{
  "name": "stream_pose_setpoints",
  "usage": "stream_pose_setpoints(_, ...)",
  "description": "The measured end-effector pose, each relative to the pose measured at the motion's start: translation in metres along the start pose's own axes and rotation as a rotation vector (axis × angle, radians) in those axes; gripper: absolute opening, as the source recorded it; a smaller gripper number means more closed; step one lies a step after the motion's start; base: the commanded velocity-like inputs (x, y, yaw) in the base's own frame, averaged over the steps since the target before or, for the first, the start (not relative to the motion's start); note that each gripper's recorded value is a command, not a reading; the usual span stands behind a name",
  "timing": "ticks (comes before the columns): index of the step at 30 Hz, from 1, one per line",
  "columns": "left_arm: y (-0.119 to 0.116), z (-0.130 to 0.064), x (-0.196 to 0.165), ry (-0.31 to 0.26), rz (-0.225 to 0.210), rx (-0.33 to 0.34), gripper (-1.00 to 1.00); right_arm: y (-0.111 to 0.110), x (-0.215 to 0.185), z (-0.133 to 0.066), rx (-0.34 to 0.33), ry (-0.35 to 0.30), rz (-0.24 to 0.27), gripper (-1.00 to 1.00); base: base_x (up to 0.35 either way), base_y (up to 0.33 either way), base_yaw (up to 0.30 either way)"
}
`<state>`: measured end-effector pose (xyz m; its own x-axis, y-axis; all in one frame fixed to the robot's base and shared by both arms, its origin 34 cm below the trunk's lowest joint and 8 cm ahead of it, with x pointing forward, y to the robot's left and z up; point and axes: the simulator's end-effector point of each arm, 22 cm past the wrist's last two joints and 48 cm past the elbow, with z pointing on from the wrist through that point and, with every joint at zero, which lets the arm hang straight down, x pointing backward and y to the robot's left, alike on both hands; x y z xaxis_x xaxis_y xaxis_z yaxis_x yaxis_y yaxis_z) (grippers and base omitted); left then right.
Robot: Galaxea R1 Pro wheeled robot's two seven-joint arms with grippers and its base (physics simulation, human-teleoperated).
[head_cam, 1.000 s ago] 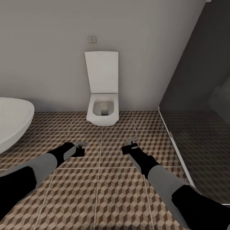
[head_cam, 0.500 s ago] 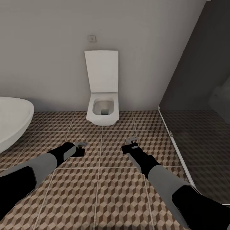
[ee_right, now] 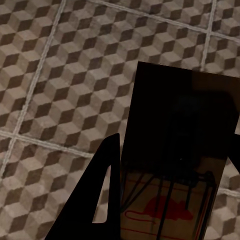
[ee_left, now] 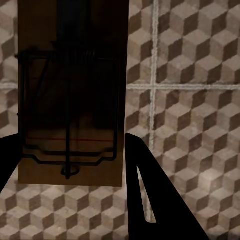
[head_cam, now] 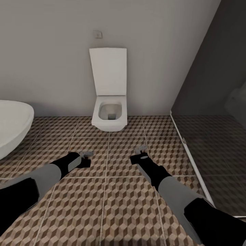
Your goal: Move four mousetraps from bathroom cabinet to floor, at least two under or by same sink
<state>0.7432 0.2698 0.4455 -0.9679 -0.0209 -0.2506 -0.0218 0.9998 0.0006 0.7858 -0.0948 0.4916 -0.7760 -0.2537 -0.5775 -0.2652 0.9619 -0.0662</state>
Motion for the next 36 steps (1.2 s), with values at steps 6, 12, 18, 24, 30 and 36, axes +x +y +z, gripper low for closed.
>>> stream_pose_setpoints(6, 0.0, 0.016, 0.008, 0.009, 0.0, 0.0, -1.0, 0.003, 0.013, 0.012, -0.002, 0.008, 0.002, -1.0, 0.0, 0.0, 0.0)
stream_pose_setpoints(12, 0.0, 0.031, 0.017, 0.018, -0.001, -0.001, -1.0, 0.005, 0.026, 0.024, -0.005, 0.016, 0.003, -1.0, 0.0, 0.0, 0.0)
stream_pose_setpoints(18, 0.001, 0.047, 0.026, 0.027, -0.001, -0.002, -1.0, 0.008, 0.039, 0.036, -0.007, 0.024, 0.004, -1.0, 0.0, 0.0, 0.0)
stream_pose_setpoints(24, 0.001, 0.063, 0.035, 0.036, -0.001, -0.002, -1.0, 0.011, 0.053, 0.048, -0.009, 0.033, 0.005, -1.0, 0.0, 0.0, 0.0)
stream_pose_setpoints(30, 0.001, 0.079, 0.044, 0.045, -0.001, -0.002, -1.0, 0.014, 0.066, 0.061, -0.013, 0.041, 0.005, -1.0, 0.0, 0.0, 0.0)
stream_pose_setpoints(36, 0.001, 0.095, 0.054, 0.054, -0.001, -0.003, -1.0, 0.015, 0.081, 0.073, -0.014, 0.05, 0.006, -1.0, 0.0, 0.0, 0.0)
